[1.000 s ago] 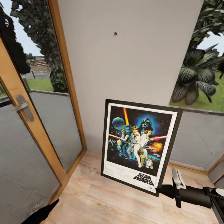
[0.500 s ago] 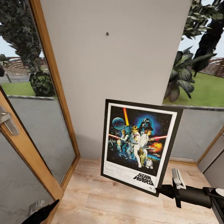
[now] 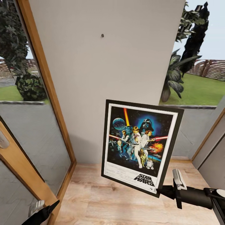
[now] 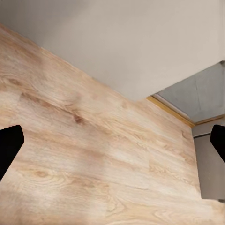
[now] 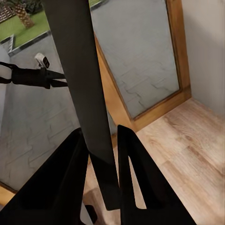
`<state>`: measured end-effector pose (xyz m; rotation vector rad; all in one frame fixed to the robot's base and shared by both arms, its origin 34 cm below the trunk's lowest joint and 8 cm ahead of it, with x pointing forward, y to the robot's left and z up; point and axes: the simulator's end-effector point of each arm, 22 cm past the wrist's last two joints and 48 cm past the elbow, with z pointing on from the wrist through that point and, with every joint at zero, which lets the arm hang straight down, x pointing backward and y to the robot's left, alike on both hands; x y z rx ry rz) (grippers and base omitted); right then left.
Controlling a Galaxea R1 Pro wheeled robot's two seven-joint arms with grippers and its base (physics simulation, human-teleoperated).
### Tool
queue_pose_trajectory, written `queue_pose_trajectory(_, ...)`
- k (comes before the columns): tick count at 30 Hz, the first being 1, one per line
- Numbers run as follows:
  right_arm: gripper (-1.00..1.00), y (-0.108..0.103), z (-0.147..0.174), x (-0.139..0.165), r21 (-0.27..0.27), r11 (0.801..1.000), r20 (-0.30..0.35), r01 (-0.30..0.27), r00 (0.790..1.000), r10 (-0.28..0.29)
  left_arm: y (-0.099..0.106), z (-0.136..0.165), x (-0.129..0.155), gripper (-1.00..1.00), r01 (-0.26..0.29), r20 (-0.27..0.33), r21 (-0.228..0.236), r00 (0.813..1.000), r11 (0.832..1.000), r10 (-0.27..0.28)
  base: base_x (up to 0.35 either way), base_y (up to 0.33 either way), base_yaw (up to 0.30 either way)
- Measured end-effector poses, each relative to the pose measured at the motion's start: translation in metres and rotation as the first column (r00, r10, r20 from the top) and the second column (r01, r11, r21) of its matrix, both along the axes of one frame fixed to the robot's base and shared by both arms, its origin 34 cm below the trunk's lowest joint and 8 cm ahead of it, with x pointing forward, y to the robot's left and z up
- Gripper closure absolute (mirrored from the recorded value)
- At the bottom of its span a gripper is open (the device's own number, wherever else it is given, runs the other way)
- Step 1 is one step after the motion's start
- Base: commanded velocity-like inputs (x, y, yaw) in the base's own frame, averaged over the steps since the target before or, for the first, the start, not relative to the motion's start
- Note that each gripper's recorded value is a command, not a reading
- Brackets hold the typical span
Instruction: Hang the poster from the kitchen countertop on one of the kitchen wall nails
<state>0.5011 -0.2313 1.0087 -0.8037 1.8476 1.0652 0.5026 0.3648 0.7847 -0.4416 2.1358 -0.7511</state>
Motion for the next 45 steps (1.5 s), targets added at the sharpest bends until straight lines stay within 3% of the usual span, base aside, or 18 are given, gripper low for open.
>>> queue_pose_trajectory(24, 1.00, 0.000, 0.013, 0.000, 0.000, 1.000, 0.034, 0.000, 0.999, 0.000, 0.000, 0.014, 0.008, -1.00, 0.000, 0.036, 0.000, 0.999, 1.000, 0.000, 0.004, 0.003, 0.000)
queue_pose_trajectory(45, 1.00, 0.000, 0.014, -0.001, 0.000, 1.000, 0.037, 0.000, 0.999, 0.000, 0.000, 0.015, 0.007, -1.00, 0.000, 0.037, 0.001, 0.999, 1.000, 0.000, 0.191, 0.056, -0.013)
